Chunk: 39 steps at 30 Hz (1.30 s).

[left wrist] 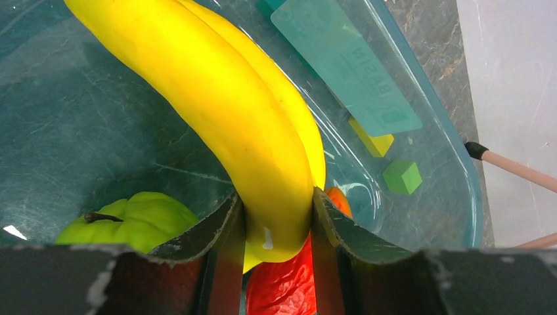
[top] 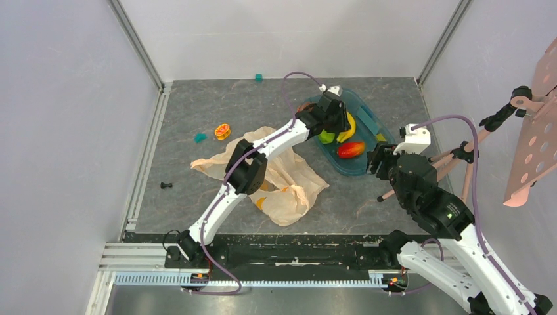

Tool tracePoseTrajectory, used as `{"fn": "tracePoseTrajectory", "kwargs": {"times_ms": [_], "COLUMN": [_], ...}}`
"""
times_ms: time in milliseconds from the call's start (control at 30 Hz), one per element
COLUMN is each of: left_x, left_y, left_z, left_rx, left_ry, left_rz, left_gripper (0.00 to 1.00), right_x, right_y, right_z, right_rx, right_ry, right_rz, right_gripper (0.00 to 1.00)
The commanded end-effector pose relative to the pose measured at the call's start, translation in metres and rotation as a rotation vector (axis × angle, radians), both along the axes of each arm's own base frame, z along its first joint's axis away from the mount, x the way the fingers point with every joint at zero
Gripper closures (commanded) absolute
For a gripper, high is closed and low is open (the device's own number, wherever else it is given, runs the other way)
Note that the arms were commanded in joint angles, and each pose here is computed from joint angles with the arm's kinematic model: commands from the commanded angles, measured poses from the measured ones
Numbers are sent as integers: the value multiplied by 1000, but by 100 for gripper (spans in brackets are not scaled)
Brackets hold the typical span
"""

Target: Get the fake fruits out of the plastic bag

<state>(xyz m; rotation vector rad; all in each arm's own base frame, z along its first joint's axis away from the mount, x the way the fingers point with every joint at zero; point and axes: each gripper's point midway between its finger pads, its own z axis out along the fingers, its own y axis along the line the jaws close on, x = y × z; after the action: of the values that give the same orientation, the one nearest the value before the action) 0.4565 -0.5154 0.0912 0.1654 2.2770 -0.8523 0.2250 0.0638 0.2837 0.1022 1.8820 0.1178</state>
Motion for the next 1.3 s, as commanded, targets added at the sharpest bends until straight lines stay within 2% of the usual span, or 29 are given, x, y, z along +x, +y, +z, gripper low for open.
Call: {"fn": "tracePoseTrajectory", "kwargs": {"times_ms": [0,167,333,500,633,767,900,1033,1167,1267], "left_x": [11,4,0,-6,-17,-33,-60,-94,-133,-161], "left_y": [-5,-6,-4,4,21,55,101,158,210,245], "left_z": [25,29,52,83,148,214,246,252,235,213], "left_rx": [-33,-38,-58,-91,-126,-159,-180,-162,-129,-87], "left_ry": [-68,-59,-79,-69,-151,-220,-225,-245,-229,-210], "left_rz": [-2,-33,-57,-80,-89,-62,-20,43,94,142], "left_gripper": [58,48,32,31,30,27,26,24,22,21], "right_x": [1,1,1,1,0,-4,-9,0,3,3], "right_y": [2,4,3,3,14,50,92,105,110,124], "right_z": [7,4,2,2,0,0,-26,-79,-120,-130], "right_rx": [19,14,1,-6,-9,18,26,46,81,196], "right_ry": [-14,-6,-4,-4,-16,-59,-9,143,264,284], "right_rz": [4,13,14,23,93,308,534,513,461,456], "right_gripper": [34,32,29,27,25,19,18,18,16,13]}}
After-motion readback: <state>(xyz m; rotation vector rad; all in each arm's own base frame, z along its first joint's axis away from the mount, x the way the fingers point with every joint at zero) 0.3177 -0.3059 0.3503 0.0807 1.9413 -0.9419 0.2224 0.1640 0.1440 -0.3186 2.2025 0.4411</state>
